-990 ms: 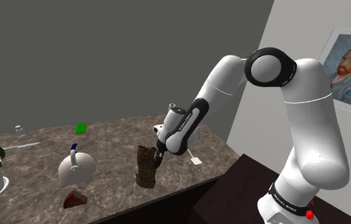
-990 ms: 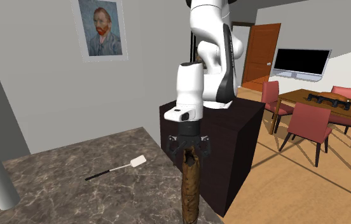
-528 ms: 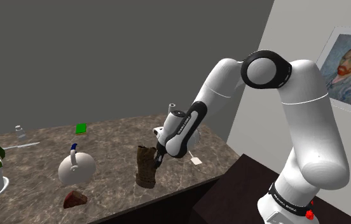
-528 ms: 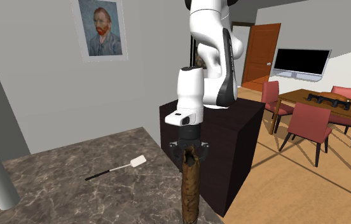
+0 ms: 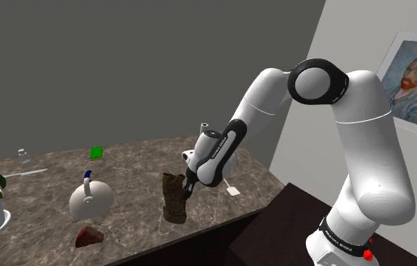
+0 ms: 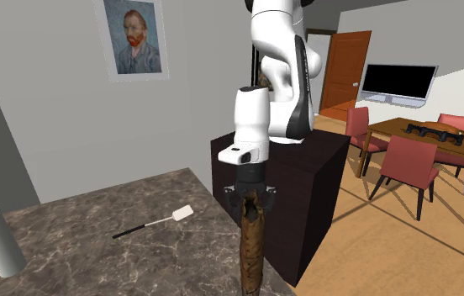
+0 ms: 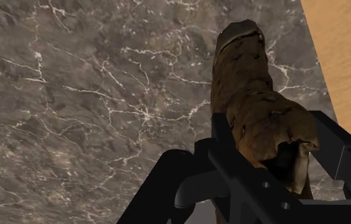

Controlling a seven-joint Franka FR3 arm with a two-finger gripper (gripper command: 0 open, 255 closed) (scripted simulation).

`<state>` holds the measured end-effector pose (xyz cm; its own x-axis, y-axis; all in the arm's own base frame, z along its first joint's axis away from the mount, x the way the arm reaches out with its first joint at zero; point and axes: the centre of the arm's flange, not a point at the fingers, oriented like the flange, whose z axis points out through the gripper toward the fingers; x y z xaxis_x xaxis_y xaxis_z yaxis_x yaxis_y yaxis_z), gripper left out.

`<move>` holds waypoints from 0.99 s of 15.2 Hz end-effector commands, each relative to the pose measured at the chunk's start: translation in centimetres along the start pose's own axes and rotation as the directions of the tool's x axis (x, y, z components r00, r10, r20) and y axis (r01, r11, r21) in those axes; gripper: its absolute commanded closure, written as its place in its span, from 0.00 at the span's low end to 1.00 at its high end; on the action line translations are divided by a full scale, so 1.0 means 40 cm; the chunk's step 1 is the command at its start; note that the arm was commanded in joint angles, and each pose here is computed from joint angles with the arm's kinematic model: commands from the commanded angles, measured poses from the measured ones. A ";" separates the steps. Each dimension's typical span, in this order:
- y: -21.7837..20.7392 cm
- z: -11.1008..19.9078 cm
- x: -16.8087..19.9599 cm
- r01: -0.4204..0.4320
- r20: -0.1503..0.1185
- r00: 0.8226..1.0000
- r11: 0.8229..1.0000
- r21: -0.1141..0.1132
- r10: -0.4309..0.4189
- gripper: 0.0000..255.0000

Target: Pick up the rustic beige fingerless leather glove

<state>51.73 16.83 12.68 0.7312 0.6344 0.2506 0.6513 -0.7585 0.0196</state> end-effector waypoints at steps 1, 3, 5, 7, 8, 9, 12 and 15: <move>0.002 -0.027 0.006 0.000 -0.001 1.000 1.000 0.000 0.000 1.00; 0.002 -0.052 0.013 0.000 -0.001 1.000 1.000 0.000 0.000 1.00; 0.003 -0.078 0.020 0.000 -0.001 1.000 1.000 0.000 0.000 1.00; 0.004 -0.103 0.026 0.000 -0.001 1.000 1.000 0.000 0.000 1.00; 0.004 -0.116 0.030 0.000 -0.001 1.000 1.000 0.000 0.000 1.00; 0.004 -0.129 0.033 0.000 -0.001 1.000 1.000 0.000 0.000 1.00; 0.005 -0.167 0.043 0.000 -0.001 1.000 1.000 0.000 0.000 1.00; 0.005 -0.182 0.047 0.000 -0.001 1.000 1.000 0.000 0.000 1.00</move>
